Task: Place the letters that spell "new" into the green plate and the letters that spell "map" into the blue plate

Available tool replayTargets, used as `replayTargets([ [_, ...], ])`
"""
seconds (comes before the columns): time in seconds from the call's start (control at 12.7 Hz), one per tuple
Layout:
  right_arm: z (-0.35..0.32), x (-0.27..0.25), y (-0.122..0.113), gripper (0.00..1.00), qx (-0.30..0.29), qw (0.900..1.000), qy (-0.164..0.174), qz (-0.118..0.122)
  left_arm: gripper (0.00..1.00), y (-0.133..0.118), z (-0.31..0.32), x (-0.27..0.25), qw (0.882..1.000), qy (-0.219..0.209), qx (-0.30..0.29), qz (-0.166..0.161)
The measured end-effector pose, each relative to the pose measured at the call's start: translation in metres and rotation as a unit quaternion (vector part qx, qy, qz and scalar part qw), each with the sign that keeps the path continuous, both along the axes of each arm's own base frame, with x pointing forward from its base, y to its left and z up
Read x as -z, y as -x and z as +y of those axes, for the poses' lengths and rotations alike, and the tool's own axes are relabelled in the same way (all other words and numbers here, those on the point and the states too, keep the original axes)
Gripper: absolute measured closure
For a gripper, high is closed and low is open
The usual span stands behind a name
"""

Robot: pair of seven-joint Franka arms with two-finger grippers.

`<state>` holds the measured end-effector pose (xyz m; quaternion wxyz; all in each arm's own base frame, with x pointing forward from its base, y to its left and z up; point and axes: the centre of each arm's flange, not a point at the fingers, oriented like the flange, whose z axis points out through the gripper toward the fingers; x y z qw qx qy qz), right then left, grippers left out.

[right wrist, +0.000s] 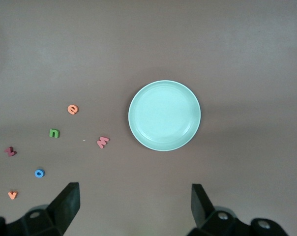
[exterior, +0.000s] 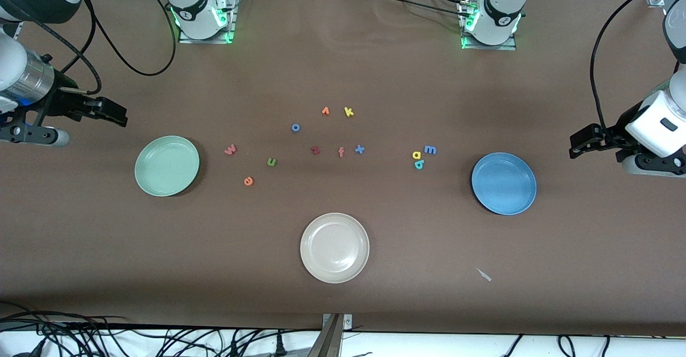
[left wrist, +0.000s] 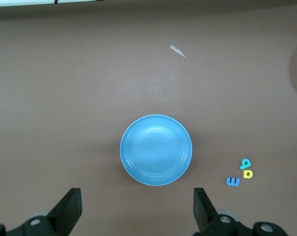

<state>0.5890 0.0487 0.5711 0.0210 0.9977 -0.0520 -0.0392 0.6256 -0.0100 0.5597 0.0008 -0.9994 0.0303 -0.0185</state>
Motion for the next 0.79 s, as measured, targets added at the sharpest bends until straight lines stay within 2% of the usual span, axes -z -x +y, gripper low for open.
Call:
replayTargets([
  [0.79,-0.0003,-0.0028,0.0017,0.0,0.0,1.0,0.0,0.0,0.0,0.0001,-0.0001,-0.0002,1.0,0.0,0.001,0.0],
])
